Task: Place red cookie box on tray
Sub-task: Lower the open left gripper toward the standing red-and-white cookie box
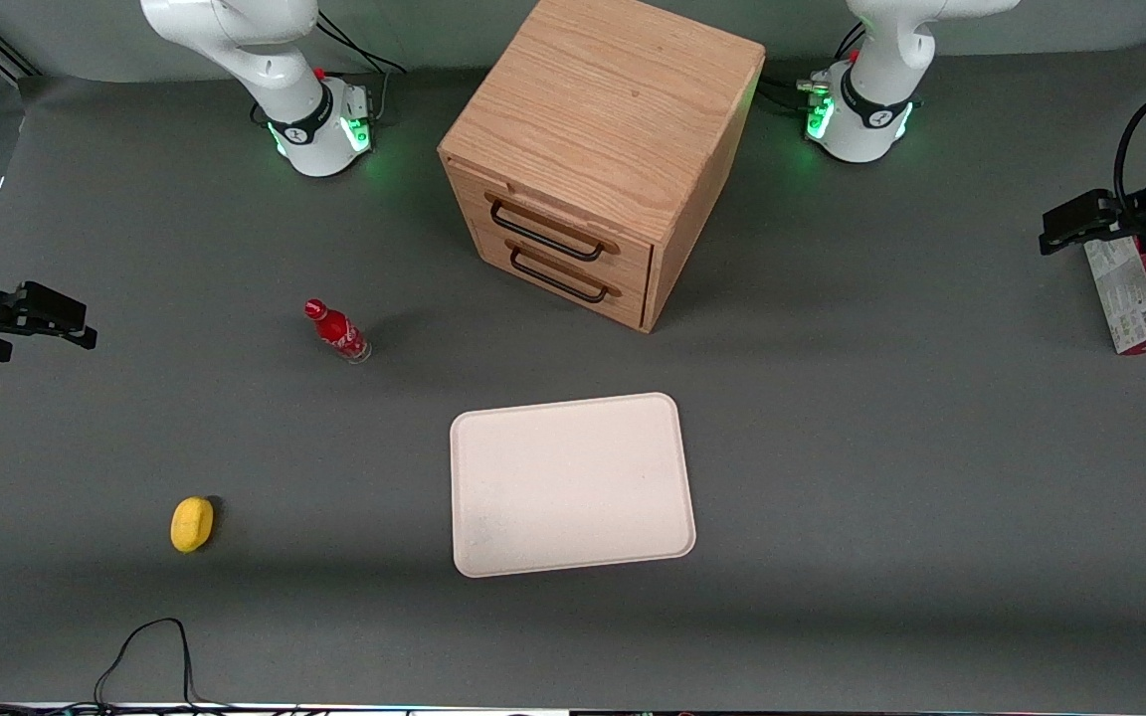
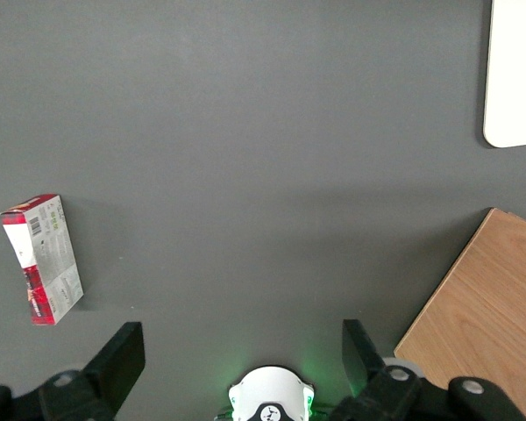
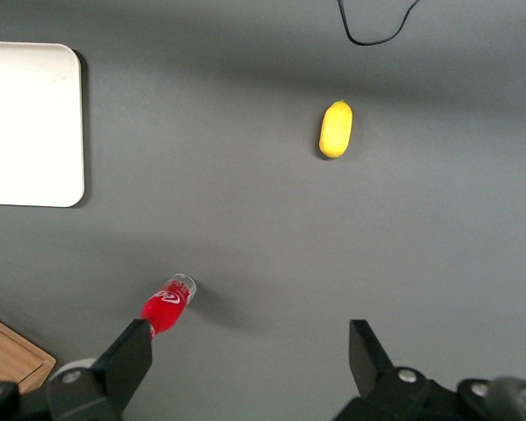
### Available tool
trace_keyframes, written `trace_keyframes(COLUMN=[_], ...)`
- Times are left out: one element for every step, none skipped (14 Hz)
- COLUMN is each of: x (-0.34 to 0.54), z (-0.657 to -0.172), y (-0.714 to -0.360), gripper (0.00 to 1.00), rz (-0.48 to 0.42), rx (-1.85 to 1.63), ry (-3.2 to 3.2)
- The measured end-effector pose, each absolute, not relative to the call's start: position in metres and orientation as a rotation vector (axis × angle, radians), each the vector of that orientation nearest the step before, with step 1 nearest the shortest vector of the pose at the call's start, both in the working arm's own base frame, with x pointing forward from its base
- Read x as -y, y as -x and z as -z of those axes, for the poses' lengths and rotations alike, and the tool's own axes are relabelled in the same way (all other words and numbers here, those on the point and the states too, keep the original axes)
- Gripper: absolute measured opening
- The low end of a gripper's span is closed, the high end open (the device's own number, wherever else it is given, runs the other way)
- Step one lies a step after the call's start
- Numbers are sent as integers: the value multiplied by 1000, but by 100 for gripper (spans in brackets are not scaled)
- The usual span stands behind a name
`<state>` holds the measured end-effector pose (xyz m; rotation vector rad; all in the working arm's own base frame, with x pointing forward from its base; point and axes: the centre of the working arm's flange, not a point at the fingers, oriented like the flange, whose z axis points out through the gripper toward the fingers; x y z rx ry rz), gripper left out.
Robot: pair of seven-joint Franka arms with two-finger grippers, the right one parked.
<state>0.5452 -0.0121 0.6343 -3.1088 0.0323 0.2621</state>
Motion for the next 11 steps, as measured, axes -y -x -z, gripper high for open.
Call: trace_keyframes(x=[11,10,8,5,2,0,-3,-7,-15,-29,-48], z=[-634,-634,-634,-634,-634,-634,-634,-632,-630,-628,-626], y=[-545,-545,-545,-546,-546,-546,-546,-547,-548,-549,-548], gripper=[100,100,100,100,100,100,100,100,100,100,100], rz=[-262,-261,-260,-259,-258,-258,-258,-261,-267,-276,-284], rx=[-31,-28,-23,-16,-10,-4,1,11,31,70,114], ry=[3105,3095,3083,3070,3060,3052,3040,3026,3018,3015,3016])
